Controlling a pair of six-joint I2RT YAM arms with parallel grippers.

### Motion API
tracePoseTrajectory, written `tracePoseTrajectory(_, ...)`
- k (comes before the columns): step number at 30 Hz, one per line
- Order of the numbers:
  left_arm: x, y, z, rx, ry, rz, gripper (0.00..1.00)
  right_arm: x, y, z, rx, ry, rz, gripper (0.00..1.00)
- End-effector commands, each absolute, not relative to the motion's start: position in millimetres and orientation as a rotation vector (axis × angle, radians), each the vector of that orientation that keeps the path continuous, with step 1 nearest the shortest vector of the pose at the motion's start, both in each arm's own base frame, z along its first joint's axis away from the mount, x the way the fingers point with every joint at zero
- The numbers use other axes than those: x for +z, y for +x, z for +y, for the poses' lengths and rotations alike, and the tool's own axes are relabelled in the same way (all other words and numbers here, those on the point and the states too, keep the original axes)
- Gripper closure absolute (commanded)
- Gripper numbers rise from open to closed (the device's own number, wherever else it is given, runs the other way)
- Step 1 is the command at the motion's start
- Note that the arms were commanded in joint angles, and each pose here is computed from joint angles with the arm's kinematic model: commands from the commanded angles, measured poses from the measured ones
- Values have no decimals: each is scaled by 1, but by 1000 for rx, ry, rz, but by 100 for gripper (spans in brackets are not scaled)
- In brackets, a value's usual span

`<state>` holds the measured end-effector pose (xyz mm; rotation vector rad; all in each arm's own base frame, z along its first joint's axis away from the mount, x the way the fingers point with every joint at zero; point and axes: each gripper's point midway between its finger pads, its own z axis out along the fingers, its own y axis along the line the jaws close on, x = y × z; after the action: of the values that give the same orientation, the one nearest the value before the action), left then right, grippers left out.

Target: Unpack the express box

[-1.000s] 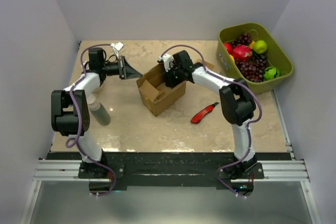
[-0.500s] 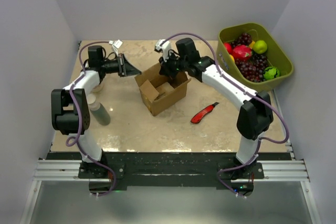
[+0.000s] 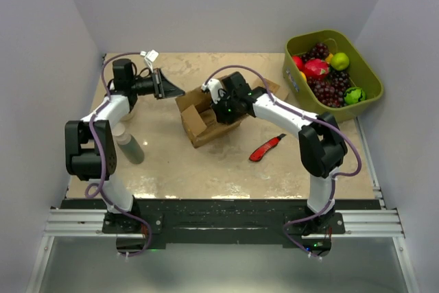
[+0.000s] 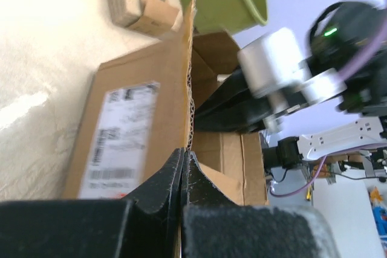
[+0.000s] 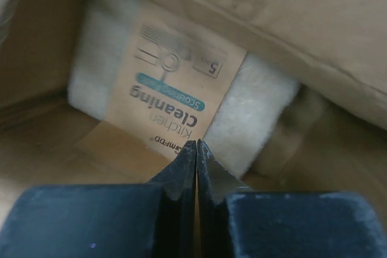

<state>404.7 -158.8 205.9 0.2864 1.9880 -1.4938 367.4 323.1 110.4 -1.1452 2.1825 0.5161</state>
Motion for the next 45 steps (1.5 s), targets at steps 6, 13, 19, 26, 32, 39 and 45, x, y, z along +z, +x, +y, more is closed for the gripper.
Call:
tracePoseTrajectory(6, 207, 377, -170, -1665, 333, 1970, 100, 75, 366, 314, 371, -1015, 2302, 1)
tracePoseTrajectory(13, 169, 381, -166, -1733, 211, 2074, 100, 34, 379, 324, 375, -977, 2415, 1)
tracePoseTrajectory(19, 173, 391, -165, -1715, 238, 2063, 100, -11, 354, 313, 561, -1067, 2541, 46)
tracePoseTrajectory(26, 174, 397, -163, -1684, 233, 2052, 100, 11, 355, 317, 601, -1130, 2463, 100)
tracePoseTrajectory(32, 182, 401, -162, -1660, 254, 2028, 100, 103, 385, 331, 576, -1138, 2164, 100)
tracePoseTrajectory(39, 187, 404, -162, -1632, 271, 2007, 100, 197, 382, 334, 581, -1129, 1923, 100)
tracePoseTrajectory(45, 190, 405, -162, -1606, 272, 2003, 100, 229, 381, 324, 506, -1137, 1848, 100)
